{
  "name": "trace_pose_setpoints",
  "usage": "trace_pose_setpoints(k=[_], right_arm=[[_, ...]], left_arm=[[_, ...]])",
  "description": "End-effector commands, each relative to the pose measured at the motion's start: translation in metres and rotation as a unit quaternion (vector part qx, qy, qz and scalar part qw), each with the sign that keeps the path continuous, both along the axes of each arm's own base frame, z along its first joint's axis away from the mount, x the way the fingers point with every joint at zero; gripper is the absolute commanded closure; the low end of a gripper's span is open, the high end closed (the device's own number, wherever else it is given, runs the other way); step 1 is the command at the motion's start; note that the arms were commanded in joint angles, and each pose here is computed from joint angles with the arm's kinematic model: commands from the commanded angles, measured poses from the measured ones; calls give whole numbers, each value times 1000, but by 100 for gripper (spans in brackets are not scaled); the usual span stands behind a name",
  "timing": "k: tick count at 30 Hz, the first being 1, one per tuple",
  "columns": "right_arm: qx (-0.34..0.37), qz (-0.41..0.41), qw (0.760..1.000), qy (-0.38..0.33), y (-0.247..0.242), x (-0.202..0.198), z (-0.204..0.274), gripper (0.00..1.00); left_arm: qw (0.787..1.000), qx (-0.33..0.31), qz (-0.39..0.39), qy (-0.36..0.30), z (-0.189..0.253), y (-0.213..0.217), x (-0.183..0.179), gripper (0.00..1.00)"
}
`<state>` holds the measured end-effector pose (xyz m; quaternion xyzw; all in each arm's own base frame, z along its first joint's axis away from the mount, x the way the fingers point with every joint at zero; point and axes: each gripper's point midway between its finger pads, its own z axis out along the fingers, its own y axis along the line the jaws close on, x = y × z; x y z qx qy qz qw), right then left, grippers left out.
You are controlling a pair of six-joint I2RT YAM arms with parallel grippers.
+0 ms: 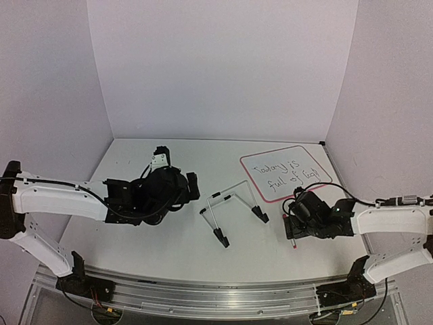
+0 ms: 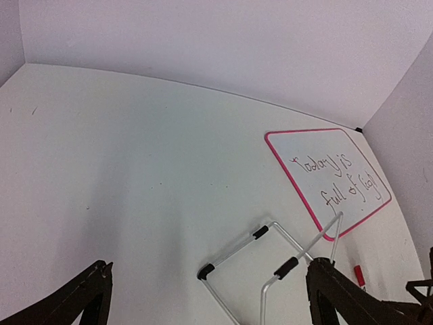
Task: Write a sentence on the whiteboard
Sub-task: Reset both arms
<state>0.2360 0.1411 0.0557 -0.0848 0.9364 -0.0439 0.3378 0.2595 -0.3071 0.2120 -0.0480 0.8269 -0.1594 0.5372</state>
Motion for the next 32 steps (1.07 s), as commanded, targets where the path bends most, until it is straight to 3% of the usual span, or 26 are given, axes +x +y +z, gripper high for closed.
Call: trace_pose_setpoints(k=[1,7,11,18,23,28,32], right_arm=[[18,-41,999,30,-4,14,51,11],[83,-157,980,85,-60,44,59,7],[150,-248,951,111,-110,49,53,6],[58,-288,955,34,-169,32,70,6],[81,-307,948,-15,-174,19,72,5],[117,-352,928,-27,-175,11,60,4],[115,-354,927,-35,-177,14,63,6]], left_arm=[[996,-48,38,61,-2,35,33,0],[985,-88,72,127,-20,96,74,0],[961,-135,133,204,-58,163,102,0],[957,-102,192,192,-59,212,105,0],[963,-95,198,157,-50,227,105,0],[964,-81,212,137,-46,237,102,0],[966,-74,217,123,-45,242,101,0]])
